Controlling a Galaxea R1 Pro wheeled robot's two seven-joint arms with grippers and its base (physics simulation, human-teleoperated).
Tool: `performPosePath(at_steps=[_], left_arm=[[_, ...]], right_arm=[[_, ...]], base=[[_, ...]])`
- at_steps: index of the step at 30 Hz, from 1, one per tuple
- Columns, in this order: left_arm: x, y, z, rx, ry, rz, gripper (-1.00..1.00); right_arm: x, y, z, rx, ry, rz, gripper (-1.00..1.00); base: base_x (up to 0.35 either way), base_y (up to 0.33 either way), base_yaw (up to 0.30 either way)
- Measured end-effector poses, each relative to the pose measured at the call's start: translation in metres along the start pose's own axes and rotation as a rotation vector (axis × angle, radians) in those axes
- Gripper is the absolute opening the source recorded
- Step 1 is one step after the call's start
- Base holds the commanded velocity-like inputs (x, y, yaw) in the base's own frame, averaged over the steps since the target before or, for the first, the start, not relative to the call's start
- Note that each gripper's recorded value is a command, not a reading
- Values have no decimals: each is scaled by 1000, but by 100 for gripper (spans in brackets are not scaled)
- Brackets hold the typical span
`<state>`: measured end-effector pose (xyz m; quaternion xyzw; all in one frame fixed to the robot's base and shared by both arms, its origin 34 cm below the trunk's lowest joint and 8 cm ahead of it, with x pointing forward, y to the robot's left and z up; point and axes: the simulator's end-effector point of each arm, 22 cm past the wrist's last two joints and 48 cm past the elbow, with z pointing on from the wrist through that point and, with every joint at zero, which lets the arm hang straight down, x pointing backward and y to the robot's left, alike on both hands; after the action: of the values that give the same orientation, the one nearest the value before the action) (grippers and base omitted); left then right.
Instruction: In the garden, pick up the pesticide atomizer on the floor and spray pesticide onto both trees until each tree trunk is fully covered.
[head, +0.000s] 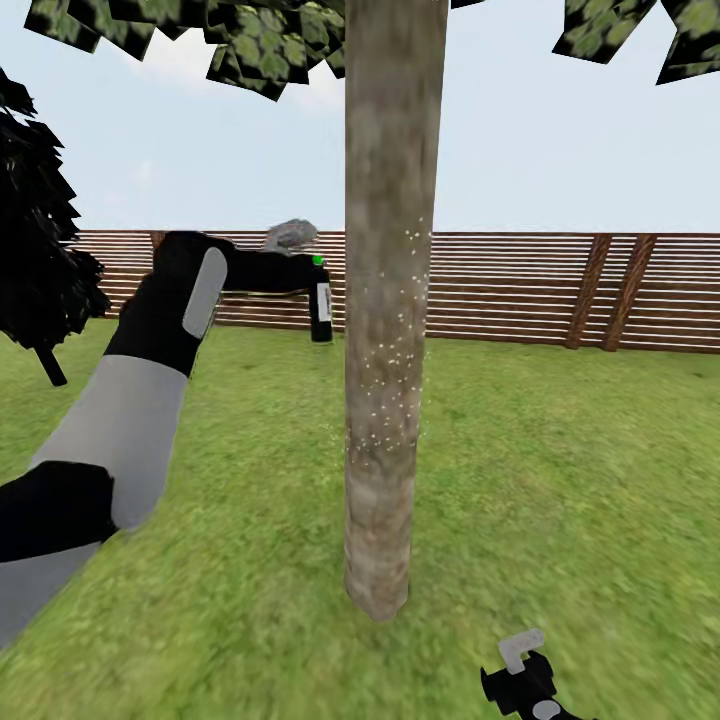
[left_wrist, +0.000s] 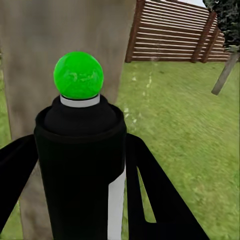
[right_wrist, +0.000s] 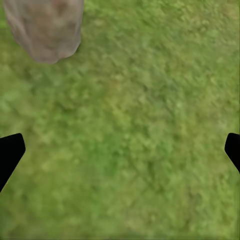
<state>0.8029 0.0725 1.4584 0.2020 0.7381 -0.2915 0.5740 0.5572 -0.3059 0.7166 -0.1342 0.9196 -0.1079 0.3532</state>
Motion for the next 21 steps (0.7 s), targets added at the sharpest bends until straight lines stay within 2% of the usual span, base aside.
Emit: performPosePath(at_steps=[4, 10, 21], left_arm=[[-44, -3, -6, -10, -7, 5, -100], [-114, -26, -29, -12, -69, 63, -100], [-140, -38, -38, -11, -92, 84, -100]], right_arm=[[1, 1, 0, -1, 1, -1, 100], [0, 4, -1, -6, 0, -1, 100], [0, 6, 0, -8, 0, 0, 100]], base=[[0, 0, 0], [0, 0, 0], [0, 0, 0]])
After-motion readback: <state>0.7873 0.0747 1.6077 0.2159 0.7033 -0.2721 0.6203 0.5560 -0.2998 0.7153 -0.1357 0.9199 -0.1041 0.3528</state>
